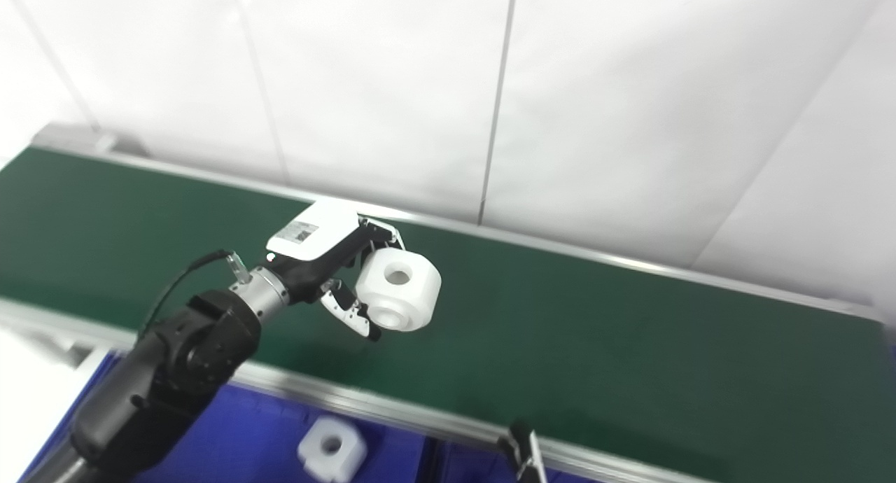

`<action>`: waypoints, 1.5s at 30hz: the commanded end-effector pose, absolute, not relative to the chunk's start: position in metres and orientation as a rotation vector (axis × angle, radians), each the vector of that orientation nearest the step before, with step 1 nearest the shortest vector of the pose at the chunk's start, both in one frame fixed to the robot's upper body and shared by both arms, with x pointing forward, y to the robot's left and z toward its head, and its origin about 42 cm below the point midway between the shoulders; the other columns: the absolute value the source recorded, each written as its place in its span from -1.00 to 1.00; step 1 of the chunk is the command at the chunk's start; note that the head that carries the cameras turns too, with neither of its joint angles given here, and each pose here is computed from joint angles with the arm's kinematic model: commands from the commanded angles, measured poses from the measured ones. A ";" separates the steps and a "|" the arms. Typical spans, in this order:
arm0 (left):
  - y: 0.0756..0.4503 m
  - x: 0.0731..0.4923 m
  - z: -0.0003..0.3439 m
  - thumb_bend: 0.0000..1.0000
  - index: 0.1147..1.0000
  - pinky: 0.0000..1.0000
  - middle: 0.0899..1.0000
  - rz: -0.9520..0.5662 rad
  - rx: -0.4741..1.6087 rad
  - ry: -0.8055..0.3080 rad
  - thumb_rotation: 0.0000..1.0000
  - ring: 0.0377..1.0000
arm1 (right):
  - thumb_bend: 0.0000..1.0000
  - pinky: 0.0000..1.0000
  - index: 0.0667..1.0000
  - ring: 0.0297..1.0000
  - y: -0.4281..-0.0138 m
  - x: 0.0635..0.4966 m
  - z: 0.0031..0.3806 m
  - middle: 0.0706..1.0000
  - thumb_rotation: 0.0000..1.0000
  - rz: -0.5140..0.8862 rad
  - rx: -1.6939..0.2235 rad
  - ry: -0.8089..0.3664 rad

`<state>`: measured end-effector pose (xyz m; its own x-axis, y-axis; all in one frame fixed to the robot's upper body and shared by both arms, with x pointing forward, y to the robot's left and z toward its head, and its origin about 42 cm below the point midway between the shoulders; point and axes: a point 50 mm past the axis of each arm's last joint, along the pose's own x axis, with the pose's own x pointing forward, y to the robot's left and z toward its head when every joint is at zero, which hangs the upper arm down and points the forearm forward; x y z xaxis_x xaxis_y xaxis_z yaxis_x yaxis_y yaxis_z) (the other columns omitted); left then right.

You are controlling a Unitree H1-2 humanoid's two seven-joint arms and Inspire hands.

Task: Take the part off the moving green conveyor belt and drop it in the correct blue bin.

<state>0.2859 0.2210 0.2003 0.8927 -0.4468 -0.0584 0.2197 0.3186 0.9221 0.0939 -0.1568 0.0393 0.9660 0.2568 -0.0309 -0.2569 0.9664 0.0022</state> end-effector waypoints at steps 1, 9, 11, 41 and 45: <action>0.228 0.272 0.219 0.05 -0.17 -0.19 -0.10 -0.428 1.168 -0.257 -1.00 -0.06 | 0.56 0.93 1.00 0.87 -0.163 0.096 0.052 0.94 0.73 0.264 0.015 0.003; 0.251 0.204 0.209 0.03 -0.09 -0.44 -0.23 -0.495 1.161 -0.087 -1.00 -0.33 | 0.57 0.83 1.00 0.81 -0.181 0.105 0.067 0.90 0.65 0.287 0.000 -0.004; 0.257 0.189 0.203 0.04 -0.14 -0.51 -0.17 -0.512 1.164 -0.056 -1.00 -0.46 | 0.56 0.83 1.00 0.81 -0.184 0.106 0.070 0.89 0.65 0.289 -0.007 -0.004; 0.313 0.146 0.152 0.97 0.47 0.25 0.55 -0.474 1.302 0.329 -0.54 0.47 | 0.58 0.76 1.00 0.78 -0.183 0.105 0.081 0.87 0.61 0.302 -0.006 0.007; 0.312 0.145 0.155 1.00 0.58 0.51 0.66 -0.499 1.328 0.346 -0.36 0.66 | 0.58 0.74 1.00 0.77 -0.183 0.105 0.081 0.85 0.62 0.302 -0.011 0.004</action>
